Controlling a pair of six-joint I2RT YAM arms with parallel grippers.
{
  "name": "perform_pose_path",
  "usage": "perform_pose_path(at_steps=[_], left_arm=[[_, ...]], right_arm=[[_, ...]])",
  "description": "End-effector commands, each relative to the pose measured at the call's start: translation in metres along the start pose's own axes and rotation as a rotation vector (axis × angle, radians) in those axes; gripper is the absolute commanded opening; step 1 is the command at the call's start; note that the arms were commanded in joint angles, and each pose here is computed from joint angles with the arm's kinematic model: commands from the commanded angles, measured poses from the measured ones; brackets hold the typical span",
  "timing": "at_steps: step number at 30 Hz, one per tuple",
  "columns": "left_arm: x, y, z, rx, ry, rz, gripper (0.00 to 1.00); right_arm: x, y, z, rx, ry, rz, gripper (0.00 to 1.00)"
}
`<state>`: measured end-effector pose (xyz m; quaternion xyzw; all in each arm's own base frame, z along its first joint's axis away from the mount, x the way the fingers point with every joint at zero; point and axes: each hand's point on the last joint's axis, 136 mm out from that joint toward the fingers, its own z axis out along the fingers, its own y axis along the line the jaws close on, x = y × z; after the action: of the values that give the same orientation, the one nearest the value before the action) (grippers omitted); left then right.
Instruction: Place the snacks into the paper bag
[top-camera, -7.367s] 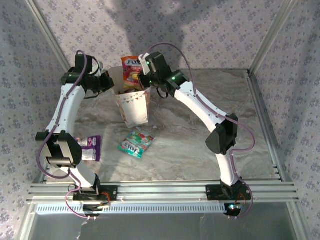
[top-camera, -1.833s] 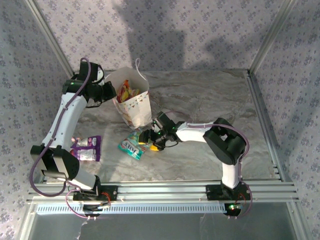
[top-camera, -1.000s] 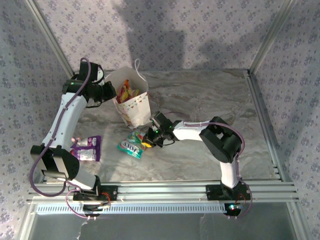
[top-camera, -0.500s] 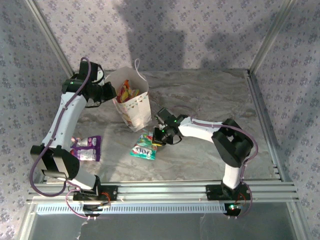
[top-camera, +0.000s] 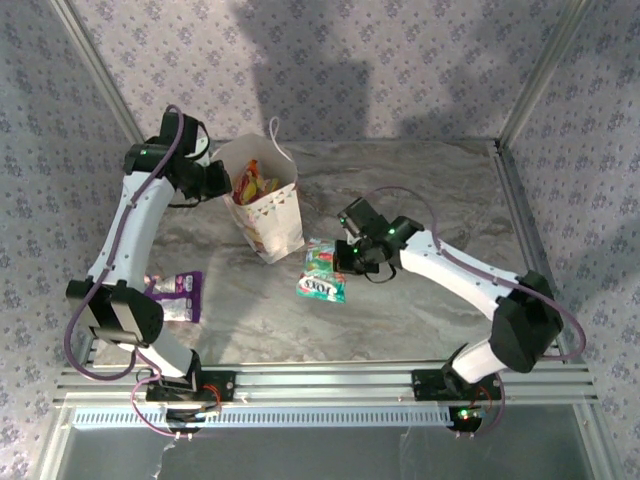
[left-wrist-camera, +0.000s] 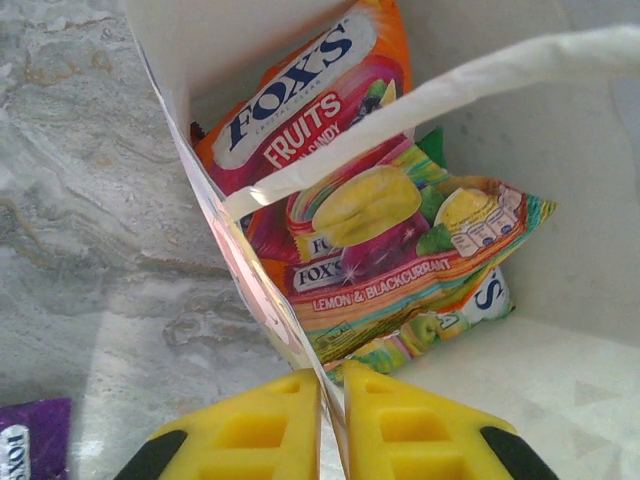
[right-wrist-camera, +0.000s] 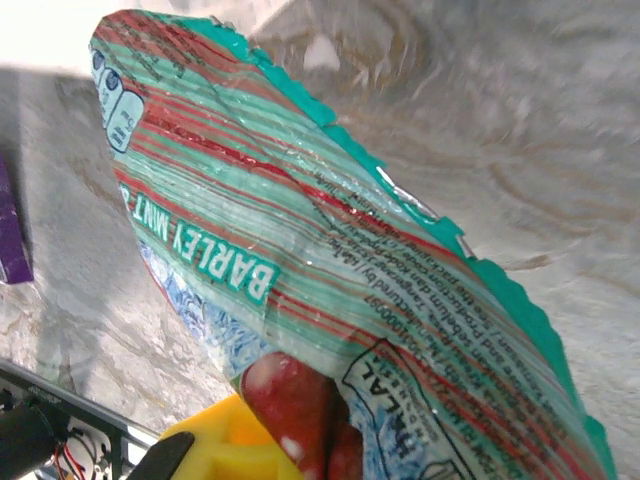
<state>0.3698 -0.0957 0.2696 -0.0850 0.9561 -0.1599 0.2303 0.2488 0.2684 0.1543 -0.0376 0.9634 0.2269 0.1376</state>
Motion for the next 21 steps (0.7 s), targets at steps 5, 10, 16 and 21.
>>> perform_pose_path(at_steps=[5, 10, 16, 21], left_arm=[[-0.011, 0.003, -0.016, -0.066, -0.004, 0.087, 0.10], [-0.020, 0.003, -0.017, -0.089, 0.006, 0.120, 0.09], [-0.033, 0.004, -0.014, -0.108, -0.022, 0.168, 0.10], [-0.041, 0.004, -0.014, -0.116, -0.026, 0.188, 0.12]], right_arm=[[-0.037, 0.016, -0.058, -0.027, -0.154, -0.068, 0.00], [-0.055, 0.033, -0.083, -0.069, -0.213, -0.129, 0.00], [-0.078, 0.059, -0.119, -0.135, -0.300, -0.190, 0.00], [-0.103, 0.095, -0.157, -0.218, -0.369, -0.247, 0.00]])
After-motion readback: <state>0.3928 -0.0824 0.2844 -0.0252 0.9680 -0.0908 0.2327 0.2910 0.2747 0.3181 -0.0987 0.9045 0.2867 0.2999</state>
